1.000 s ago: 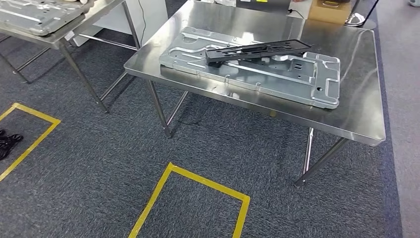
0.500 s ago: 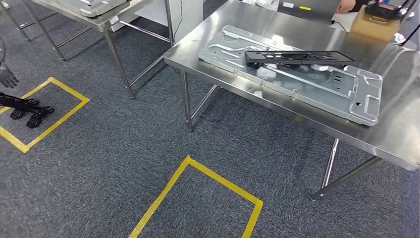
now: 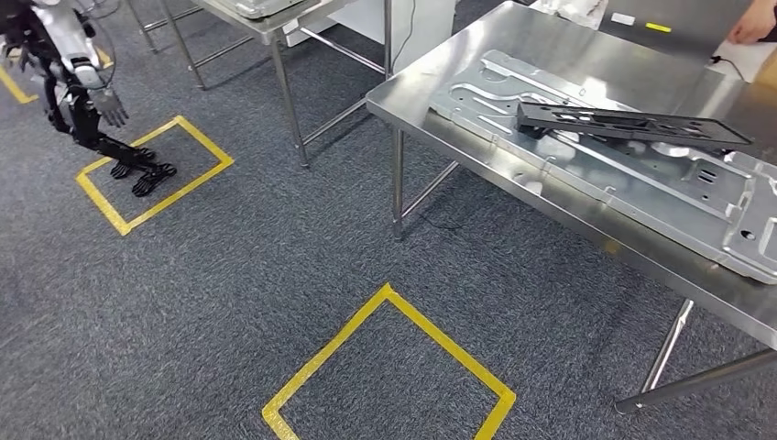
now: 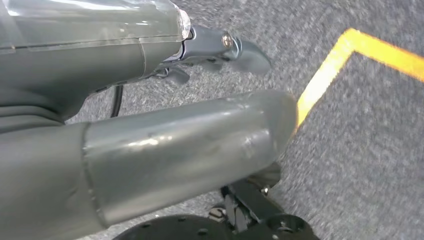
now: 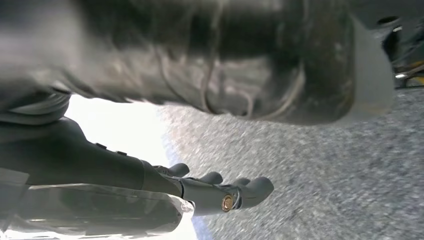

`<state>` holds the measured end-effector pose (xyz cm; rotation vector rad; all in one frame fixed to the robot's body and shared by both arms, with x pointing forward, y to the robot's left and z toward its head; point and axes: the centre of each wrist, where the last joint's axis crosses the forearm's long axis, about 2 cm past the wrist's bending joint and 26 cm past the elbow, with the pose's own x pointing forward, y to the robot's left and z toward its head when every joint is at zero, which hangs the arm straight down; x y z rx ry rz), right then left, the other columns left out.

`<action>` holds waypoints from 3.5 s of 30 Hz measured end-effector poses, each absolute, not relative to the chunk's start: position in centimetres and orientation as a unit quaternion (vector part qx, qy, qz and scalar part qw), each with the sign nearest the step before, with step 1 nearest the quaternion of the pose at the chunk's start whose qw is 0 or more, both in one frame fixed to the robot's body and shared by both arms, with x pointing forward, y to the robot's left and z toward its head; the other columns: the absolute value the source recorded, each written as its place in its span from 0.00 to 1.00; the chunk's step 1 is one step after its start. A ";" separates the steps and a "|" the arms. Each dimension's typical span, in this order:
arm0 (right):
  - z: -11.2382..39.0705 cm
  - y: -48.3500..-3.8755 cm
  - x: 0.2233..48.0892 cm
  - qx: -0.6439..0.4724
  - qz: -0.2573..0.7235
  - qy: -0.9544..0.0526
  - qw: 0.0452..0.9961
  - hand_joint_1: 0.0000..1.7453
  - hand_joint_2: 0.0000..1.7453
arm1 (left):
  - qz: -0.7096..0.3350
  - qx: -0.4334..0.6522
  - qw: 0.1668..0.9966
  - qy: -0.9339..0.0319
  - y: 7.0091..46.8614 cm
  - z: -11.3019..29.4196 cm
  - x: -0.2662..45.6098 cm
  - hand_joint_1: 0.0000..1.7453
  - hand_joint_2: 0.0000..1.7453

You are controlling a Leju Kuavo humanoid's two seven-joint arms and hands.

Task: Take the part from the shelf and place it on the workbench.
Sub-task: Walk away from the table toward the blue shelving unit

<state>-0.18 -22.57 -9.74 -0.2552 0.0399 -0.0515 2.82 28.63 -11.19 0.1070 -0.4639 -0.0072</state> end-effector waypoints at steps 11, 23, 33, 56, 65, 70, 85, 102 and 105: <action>-10.2 -21.5 1.6 -0.101 0.038 -0.032 0.994 0.00 0.00 | 0.014 0.074 0.966 -0.247 30.5 -11.2 2.3 0.00 0.00; -10.5 -21.3 2.9 -0.082 0.069 -0.037 0.994 0.00 0.00 | 0.066 0.082 0.963 -0.248 31.0 -11.2 2.3 0.00 0.00; -10.5 -20.9 2.8 -0.070 0.081 -0.043 0.993 0.00 0.00 | 0.070 0.087 0.963 -0.247 31.5 -11.2 2.1 0.00 0.00; -10.5 -20.9 2.7 -0.060 0.107 -0.045 0.991 0.00 0.00 | 0.086 0.085 0.963 -0.241 30.8 -11.3 2.1 0.00 0.00; -10.4 -20.5 2.0 -0.053 0.100 -0.038 0.993 0.00 0.00 | 0.084 0.088 0.963 -0.241 30.8 -11.3 2.0 0.00 0.00; -10.4 -20.9 2.0 -0.063 0.092 -0.039 0.993 0.00 0.00 | 0.082 0.083 0.962 -0.245 29.9 -11.3 2.2 0.00 0.00; -10.4 -22.0 0.4 -0.071 0.004 -0.015 0.997 0.00 0.00 | -0.005 0.062 0.967 -0.247 27.5 -11.1 3.6 0.00 0.00; -10.4 -22.3 0.3 -0.070 -0.014 -0.014 0.997 0.00 0.00 | -0.026 0.061 0.966 -0.249 27.5 -11.1 3.7 0.00 0.00; -10.4 -22.2 0.3 -0.068 -0.016 -0.020 0.997 0.00 0.00 | -0.032 0.070 0.965 -0.252 27.8 -11.1 3.8 0.00 0.00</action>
